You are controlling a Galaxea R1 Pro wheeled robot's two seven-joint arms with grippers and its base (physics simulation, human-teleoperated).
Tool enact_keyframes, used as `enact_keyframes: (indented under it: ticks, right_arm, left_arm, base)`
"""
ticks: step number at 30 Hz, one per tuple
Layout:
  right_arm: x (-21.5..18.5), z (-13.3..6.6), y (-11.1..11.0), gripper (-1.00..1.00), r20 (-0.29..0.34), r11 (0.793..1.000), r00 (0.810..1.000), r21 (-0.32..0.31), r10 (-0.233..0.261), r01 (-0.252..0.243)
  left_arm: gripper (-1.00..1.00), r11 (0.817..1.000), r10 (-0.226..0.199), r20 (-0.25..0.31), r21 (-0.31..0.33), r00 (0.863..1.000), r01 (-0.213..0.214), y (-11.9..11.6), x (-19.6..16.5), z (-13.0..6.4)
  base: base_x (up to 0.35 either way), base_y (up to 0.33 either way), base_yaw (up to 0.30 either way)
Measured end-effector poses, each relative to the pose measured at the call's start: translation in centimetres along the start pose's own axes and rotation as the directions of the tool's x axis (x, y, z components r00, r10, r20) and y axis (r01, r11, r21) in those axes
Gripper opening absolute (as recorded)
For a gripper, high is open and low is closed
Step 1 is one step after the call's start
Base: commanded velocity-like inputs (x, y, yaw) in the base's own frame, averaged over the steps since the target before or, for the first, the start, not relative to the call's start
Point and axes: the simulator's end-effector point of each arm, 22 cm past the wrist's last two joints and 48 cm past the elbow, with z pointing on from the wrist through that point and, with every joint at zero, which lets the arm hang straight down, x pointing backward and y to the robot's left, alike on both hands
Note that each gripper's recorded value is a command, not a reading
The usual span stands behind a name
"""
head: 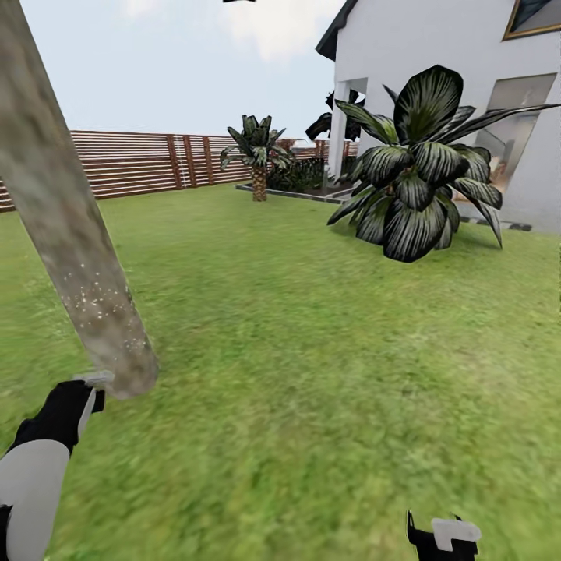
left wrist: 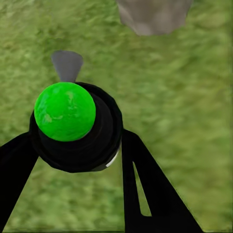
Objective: In the garden, pick up the pesticide atomizer on the floor and spray pesticide onto both trees until each tree trunk is fully covered.
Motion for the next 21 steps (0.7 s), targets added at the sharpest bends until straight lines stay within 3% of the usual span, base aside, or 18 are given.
enact_keyframes:
  ticks: [1, 3, 5, 7, 8, 9, 10, 11, 12, 13, 14, 15, 16, 17, 18, 19, 20, 21]
  right_arm:
    - [0.0, 0.0, 0.0, 1.00, 0.000, 1.000, 1.000, 0.000, 0.000, 0.000]
    - [0.0, 0.0, 0.0, 1.00, 0.000, 1.000, 1.000, -0.001, 0.000, 0.000]
    - [0.0, 0.0, 0.0, 1.00, 0.000, 1.000, 1.000, -0.008, -0.003, 0.003]
    - [0.0, 0.0, 1.0, 1.00, 0.003, 0.998, 1.000, -0.060, -0.018, 0.018]
    - [0.0, 0.0, 2.0, 1.00, 0.006, 0.994, 1.000, -0.104, -0.030, 0.031]
    - [-0.1, -0.2, 3.2, 1.00, 0.011, 0.987, 0.999, -0.155, -0.047, 0.049]
    - [-0.1, -0.5, 5.0, 1.00, 0.026, 0.965, 0.996, -0.244, -0.089, 0.093]
    - [0.0, -1.3, 7.7, 1.00, 0.051, 0.912, 0.986, -0.376, -0.156, 0.164]
    - [0.1, -1.9, 9.4, 1.00, 0.073, 0.860, 0.978, -0.467, -0.196, 0.207]
    - [-0.2, -2.4, 10.8, 1.00, 0.094, 0.801, 0.969, -0.547, -0.230, 0.243]
    - [-0.6, -2.3, 11.3, 1.00, 0.103, 0.763, 0.962, -0.590, -0.252, 0.264]
    - [-1.8, -1.6, 11.5, 1.00, 0.107, 0.725, 0.954, -0.628, -0.280, 0.283]
    - [-4.2, -0.6, 12.3, 1.00, 0.114, 0.668, 0.947, -0.684, -0.299, 0.293]
    - [-6.5, -0.2, 13.2, 1.00, 0.130, 0.625, 0.946, -0.723, -0.296, 0.295]
    - [-8.0, -0.5, 14.3, 1.00, 0.148, 0.567, 0.945, -0.769, -0.292, 0.296]
    - [-9.0, -0.7, 14.9, 1.00, 0.162, 0.532, 0.943, -0.792, -0.289, 0.299]
    - [-9.4, -0.8, 15.2, 1.00, 0.171, 0.514, 0.942, -0.803, -0.288, 0.303]
    - [-9.7, -0.8, 15.3, 1.00, 0.175, 0.507, 0.942, -0.806, -0.288, 0.304]
  left_arm:
    - [-1.00, 1.000, 0.006, 0.018, 0.001, 1.000, -0.006, -0.1, 0.9, 0.5]
    - [-1.00, 0.998, 0.045, 0.020, 0.039, 0.999, -0.046, -1.5, 6.4, 2.4]
    - [-1.00, 0.977, 0.082, 0.049, 0.192, 0.995, -0.090, -5.6, 10.0, 3.1]
    - [-1.00, 0.926, 0.169, 0.094, 0.326, 0.981, -0.191, -9.5, 11.7, 2.5]
    - [-1.00, 0.888, 0.226, 0.123, 0.382, 0.966, -0.257, -11.2, 12.5, 2.0]
    - [-1.00, 0.844, 0.277, 0.158, 0.431, 0.948, -0.319, -12.8, 13.1, 1.4]
    - [-1.00, 0.783, 0.329, 0.199, 0.490, 0.923, -0.384, -14.6, 13.9, 0.5]
    - [-1.00, 0.716, 0.370, 0.227, 0.549, 0.901, -0.432, -16.1, 15.0, -0.5]
    - [-1.00, 0.671, 0.401, 0.240, 0.580, 0.884, -0.462, -16.9, 15.8, -1.0]
    - [-1.00, 0.619, 0.445, 0.253, 0.606, 0.859, -0.499, -17.7, 16.8, -1.6]
    - [-1.00, 0.569, 0.491, 0.266, 0.623, 0.830, -0.536, -18.2, 17.8, -2.1]
    - [-1.00, 0.491, 0.563, 0.286, 0.639, 0.775, -0.592, -18.8, 19.3, -2.7]
    - [-1.00, 0.396, 0.635, 0.319, 0.647, 0.704, -0.651, -19.6, 20.9, -3.4]
    - [-1.00, 0.336, 0.659, 0.346, 0.659, 0.668, -0.673, -20.5, 21.8, -4.2]
    - [-1.00, 0.234, 0.681, 0.374, 0.704, 0.629, -0.671, -21.7, 23.5, -5.9]
    - [-1.00, 0.149, 0.698, 0.393, 0.737, 0.598, -0.659, -22.5, 24.9, -7.3]
    - [-1.00, 0.106, 0.707, 0.404, 0.751, 0.581, -0.651, -22.8, 25.6, -8.1]
    - [-1.00, 0.087, 0.710, 0.409, 0.757, 0.574, -0.647, -23.0, 25.9, -8.4]
  base:
    - [-0.269, -0.184, 0.002]
    - [-0.276, -0.171, 0.000]
    - [-0.278, -0.168, 0.000]
    - [-0.278, -0.168, 0.000]
    - [-0.278, -0.167, 0.000]
    - [-0.254, -0.158, 0.000]
    - [-0.123, -0.077, 0.000]
    - [-0.063, -0.040, 0.000]
    - [-0.032, -0.020, 0.000]
    - [-0.021, -0.013, 0.000]
    - [-0.011, -0.007, 0.000]
    - [-0.003, -0.002, 0.000]
    - [-0.001, -0.001, 0.000]
    - [0.000, 0.000, 0.000]
    - [0.000, 0.000, 0.000]
    - [0.000, 0.000, 0.000]
    - [0.000, 0.000, 0.000]
    - [0.000, 0.000, 0.000]
